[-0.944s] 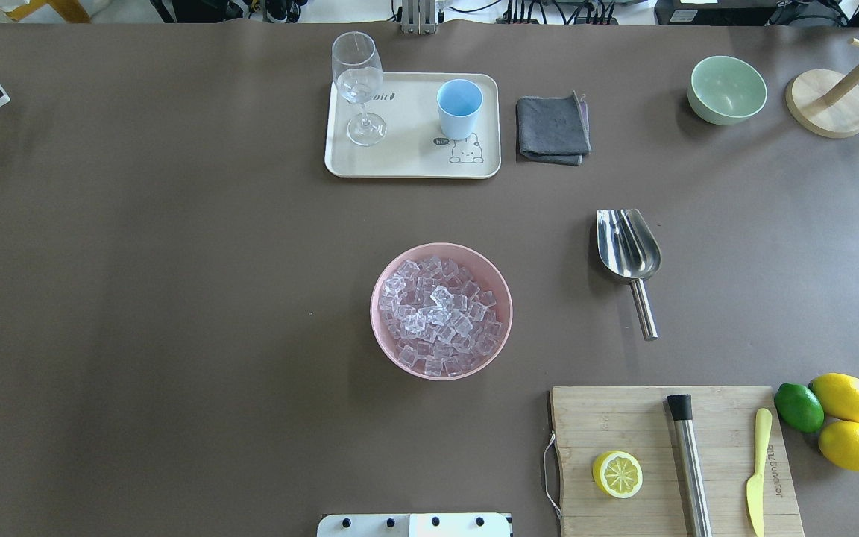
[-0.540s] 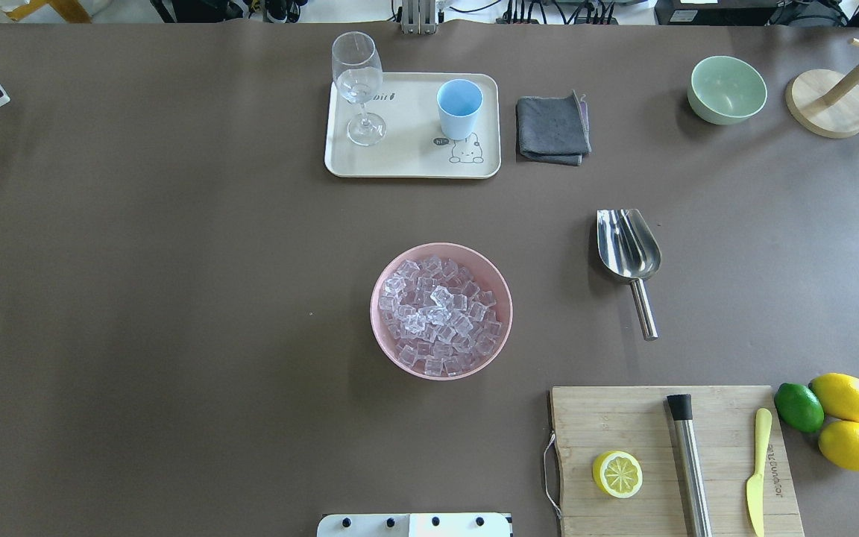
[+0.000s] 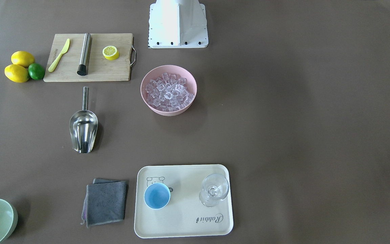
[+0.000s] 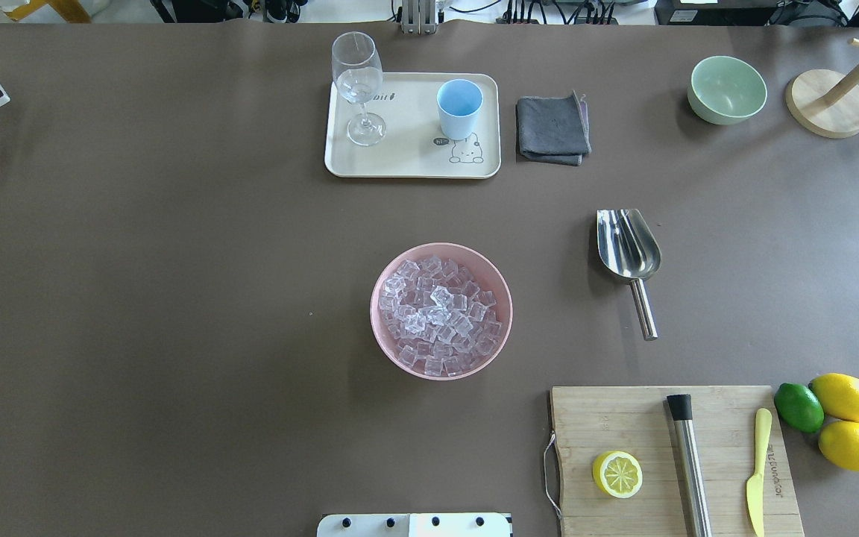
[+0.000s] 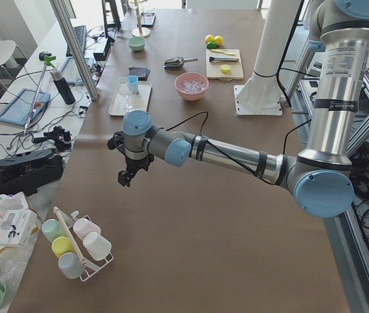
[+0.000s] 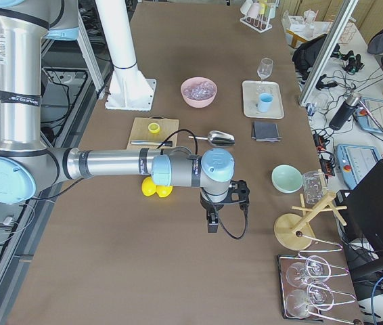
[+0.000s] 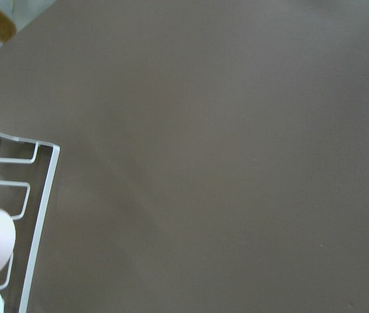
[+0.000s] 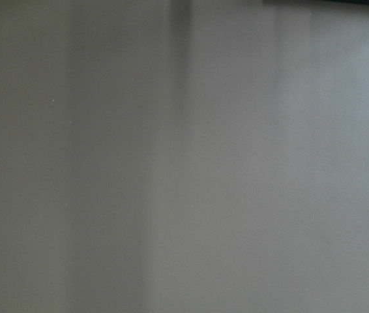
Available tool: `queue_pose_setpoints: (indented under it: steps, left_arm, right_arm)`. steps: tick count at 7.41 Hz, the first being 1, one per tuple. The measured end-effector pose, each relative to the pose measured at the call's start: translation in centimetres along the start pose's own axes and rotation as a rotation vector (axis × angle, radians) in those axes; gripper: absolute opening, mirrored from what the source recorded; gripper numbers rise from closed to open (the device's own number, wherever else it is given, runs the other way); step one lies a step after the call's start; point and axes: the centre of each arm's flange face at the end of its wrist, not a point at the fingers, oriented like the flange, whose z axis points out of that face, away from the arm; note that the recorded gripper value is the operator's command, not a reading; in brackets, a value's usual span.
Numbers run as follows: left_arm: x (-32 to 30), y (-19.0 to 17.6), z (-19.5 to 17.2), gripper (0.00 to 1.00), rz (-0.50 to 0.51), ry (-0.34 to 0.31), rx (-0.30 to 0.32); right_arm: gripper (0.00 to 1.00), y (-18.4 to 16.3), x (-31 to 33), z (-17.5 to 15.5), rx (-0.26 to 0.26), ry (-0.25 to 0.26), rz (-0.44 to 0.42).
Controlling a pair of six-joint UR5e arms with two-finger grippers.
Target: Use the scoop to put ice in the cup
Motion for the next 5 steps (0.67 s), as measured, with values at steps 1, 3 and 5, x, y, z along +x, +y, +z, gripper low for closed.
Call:
queue_pose_setpoints:
  steps: [1,3,5]
  left_arm:
    - [2.4,-2.0,-0.2,0.98,0.102,-0.024,0.031]
    - [7.0,-4.5,1.4,0.98,0.295,-0.010,0.124]
    - [10.2,-5.5,6.1,0.98,0.507,0.026,0.243]
  right_arm:
    - [1.00,0.2,-0.4,-0.4,0.015,-0.003,-0.013]
    - [1.00,0.0,-1.5,-1.5,0.043,-0.004,-0.030]
    - [1.00,-0.4,-2.3,-1.9,0.055,-0.010,0.001]
